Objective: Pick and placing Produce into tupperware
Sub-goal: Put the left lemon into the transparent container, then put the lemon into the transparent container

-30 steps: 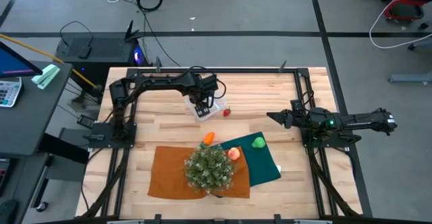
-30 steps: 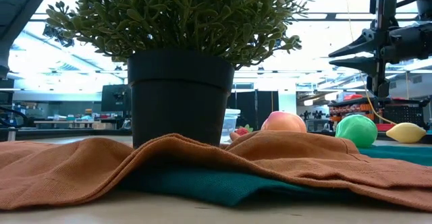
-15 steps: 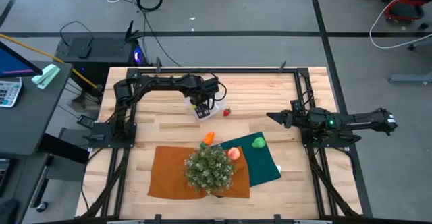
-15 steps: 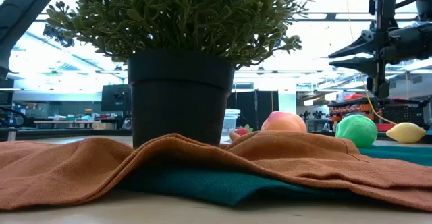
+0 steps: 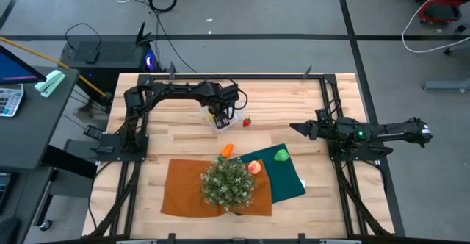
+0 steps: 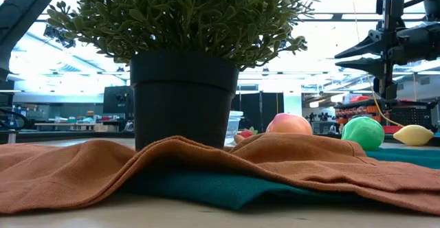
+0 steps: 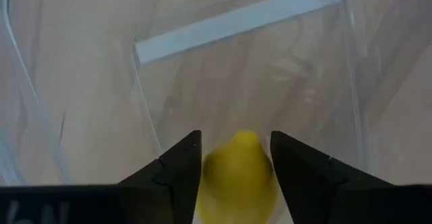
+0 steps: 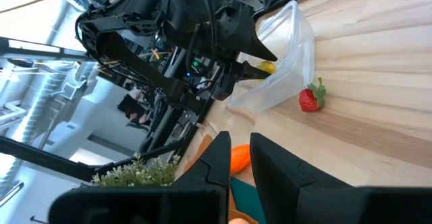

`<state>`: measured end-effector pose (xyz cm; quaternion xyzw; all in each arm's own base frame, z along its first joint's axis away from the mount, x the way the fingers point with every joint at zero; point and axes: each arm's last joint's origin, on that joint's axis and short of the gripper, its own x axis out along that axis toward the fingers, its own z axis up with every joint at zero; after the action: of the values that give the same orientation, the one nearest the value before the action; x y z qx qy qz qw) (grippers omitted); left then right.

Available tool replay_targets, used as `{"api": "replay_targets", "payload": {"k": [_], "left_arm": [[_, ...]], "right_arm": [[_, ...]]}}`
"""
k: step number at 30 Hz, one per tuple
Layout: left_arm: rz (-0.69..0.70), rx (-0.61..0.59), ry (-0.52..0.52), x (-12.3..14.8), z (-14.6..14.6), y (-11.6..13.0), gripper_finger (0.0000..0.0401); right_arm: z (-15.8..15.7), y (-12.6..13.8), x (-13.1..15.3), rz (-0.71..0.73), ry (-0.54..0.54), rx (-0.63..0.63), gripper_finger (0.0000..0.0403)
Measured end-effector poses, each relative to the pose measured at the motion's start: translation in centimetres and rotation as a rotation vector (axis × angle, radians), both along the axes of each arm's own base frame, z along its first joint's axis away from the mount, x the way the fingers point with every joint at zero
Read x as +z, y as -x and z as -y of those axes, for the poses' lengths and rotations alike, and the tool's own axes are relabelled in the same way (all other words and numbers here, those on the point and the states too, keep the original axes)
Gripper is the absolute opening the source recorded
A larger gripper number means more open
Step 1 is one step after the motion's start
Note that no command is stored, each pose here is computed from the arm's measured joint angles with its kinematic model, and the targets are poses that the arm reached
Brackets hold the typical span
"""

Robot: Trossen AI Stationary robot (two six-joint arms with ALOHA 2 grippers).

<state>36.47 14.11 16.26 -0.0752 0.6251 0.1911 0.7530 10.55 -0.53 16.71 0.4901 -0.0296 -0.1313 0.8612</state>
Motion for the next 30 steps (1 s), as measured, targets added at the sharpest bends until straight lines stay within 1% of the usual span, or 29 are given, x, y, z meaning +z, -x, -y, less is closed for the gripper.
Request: {"api": "replay_targets", "payload": {"k": [3,5,11,14,18,20,23,25,28,30], "left_arm": [[0.012,-0.013,-0.007,0.6,0.0,0.0,0.0205],[0.025,-0.020,-0.014,1.4,-0.1,-0.2,0.0216],[0.105,-0.035,-0.054,5.8,-1.0,-1.5,0.0245],[0.190,-0.047,-0.070,8.4,-1.4,-2.4,0.0252],[0.338,-0.071,-0.043,11.8,-1.5,-3.5,0.0253],[0.408,-0.093,-0.035,13.1,-1.3,-3.9,0.0251],[0.511,-0.118,-0.011,14.3,-1.1,-4.7,0.0248],[0.569,-0.133,0.031,14.7,-0.8,-5.1,0.0249],[0.632,-0.144,0.086,15.0,-0.1,-5.6,0.0251],[0.667,-0.166,0.088,15.2,0.4,-6.0,0.0250]], "right_arm": [[0.0,0.0,0.0,0.000,0.000,0.004,0.0028],[0.0,0.0,0.0,0.000,-0.001,0.005,0.0028],[0.0,0.0,0.0,0.003,-0.002,0.006,0.0028],[0.0,0.0,0.2,0.017,-0.002,0.007,0.0028],[0.0,0.0,0.4,0.042,-0.001,0.007,0.0028],[0.0,0.0,0.4,0.047,-0.001,0.007,0.0028],[0.0,0.0,0.7,0.070,0.000,0.007,0.0028],[0.0,0.0,0.9,0.088,0.003,0.007,0.0028],[0.0,0.0,1.5,0.144,0.030,0.008,0.0028],[0.0,0.0,2.0,0.189,0.062,0.006,0.0028]]}}
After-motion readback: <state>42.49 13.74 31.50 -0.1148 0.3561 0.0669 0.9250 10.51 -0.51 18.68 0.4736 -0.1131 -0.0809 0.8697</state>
